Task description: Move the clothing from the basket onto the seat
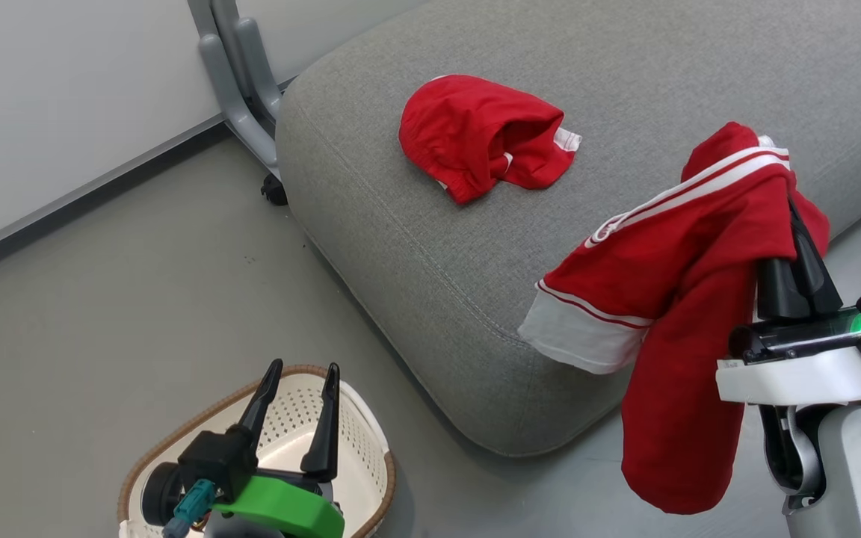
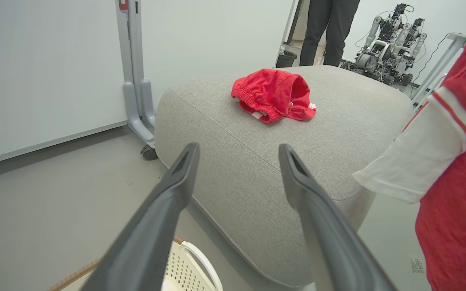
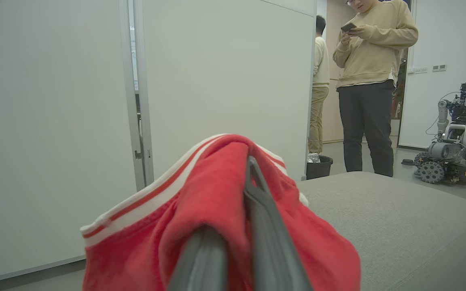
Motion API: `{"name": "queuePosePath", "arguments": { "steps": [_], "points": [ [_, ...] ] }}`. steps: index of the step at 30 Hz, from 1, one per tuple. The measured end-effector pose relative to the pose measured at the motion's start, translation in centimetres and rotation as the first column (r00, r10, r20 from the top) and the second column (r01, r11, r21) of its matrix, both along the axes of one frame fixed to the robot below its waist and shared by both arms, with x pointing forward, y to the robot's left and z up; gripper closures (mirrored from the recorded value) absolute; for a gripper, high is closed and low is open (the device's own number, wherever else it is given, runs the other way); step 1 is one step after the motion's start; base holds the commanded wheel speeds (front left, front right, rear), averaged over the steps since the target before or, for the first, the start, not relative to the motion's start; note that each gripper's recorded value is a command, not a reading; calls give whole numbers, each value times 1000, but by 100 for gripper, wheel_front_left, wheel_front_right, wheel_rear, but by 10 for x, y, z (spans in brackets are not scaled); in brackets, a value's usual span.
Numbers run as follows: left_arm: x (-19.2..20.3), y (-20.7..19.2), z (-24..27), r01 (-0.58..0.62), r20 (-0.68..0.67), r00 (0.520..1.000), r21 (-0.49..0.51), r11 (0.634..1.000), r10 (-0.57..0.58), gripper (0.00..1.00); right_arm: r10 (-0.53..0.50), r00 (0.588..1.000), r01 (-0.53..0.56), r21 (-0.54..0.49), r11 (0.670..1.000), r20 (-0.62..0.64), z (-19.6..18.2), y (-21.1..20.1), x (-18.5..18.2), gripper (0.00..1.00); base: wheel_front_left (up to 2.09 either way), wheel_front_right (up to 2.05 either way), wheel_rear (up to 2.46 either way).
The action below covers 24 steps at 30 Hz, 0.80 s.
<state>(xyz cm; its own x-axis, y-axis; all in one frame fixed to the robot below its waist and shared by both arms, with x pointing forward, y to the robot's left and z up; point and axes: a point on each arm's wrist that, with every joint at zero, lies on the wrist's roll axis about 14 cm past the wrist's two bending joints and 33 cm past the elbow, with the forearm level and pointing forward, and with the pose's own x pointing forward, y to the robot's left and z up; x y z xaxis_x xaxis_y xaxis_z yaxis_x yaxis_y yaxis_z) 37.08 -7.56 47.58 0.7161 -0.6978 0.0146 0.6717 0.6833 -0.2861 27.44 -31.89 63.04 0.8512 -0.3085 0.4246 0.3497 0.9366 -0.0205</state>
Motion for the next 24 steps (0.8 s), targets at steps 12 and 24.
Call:
{"name": "queuePosePath", "arguments": {
  "steps": [12,24],
  "points": [
    [2,0,-2,1,1,1000,5,1000,-1,0,8,1000,-8,-8,1000,-11,-1,3,3,100,0,0,0],
    [18,-14,-15,43,31,999,43,998,-44,0,-8,997,25,-235,972,76,73,-25,39,100,0,0,0]
  ]
}}
